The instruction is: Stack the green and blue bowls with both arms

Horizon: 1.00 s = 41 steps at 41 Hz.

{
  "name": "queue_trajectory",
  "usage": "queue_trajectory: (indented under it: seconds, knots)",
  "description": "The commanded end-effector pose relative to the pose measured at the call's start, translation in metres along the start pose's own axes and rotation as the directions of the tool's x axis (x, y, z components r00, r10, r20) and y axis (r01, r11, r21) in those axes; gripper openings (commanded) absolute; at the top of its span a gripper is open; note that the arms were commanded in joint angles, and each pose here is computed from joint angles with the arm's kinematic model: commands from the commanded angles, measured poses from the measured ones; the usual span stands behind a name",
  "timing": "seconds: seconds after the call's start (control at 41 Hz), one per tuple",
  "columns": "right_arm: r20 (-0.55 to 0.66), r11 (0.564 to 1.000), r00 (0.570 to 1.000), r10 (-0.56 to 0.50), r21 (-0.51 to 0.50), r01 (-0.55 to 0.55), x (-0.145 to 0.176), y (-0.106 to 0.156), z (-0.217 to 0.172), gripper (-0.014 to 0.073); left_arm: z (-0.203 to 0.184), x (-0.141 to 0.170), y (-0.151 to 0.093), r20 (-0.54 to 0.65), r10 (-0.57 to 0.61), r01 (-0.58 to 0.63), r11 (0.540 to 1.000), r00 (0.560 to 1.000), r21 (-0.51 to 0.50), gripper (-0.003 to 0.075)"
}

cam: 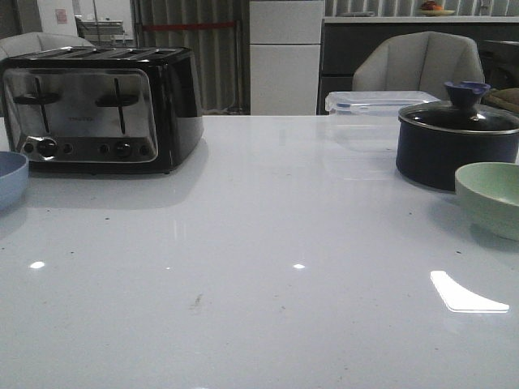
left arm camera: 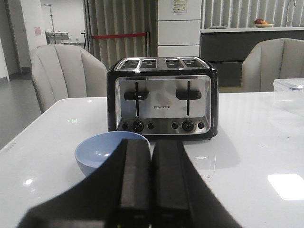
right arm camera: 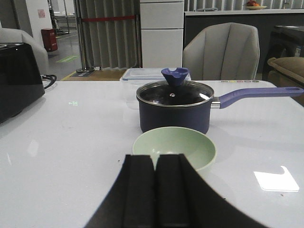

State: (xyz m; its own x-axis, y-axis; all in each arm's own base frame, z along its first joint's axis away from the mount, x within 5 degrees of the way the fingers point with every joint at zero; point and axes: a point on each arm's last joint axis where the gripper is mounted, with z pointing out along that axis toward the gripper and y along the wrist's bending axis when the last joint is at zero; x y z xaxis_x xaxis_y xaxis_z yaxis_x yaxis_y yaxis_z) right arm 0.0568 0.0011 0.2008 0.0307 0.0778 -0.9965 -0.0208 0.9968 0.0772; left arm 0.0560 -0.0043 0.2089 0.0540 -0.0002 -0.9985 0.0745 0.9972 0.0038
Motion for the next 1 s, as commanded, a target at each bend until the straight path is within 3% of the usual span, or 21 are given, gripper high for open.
queue_trajectory:
  seconds: [0.0,0.804,0.975]
  knots:
    - [0.116,1.0,0.993,-0.011,-0.005,0.012,-0.0111,0.0007,-0.0023,0.0036,-0.0017,-0.0077,0.0004,0.107,-0.006,0.006,1.0,0.994,-0.003,0.0098]
    - [0.116,1.0,0.993,-0.011,-0.005,0.012,-0.0111,0.0007,-0.0023,0.0036,-0.0017,-0.0077,0.0004,0.107,-0.006,0.006,1.0,0.994,-0.003,0.0098]
    - [0.18,1.0,0.984,-0.011,-0.01,0.013,-0.0176,0.0012,-0.0033,0.0036,-0.0022,-0.0118,0.0007,0.152,-0.006,0.007,1.0,0.988,-0.006,0.0098]
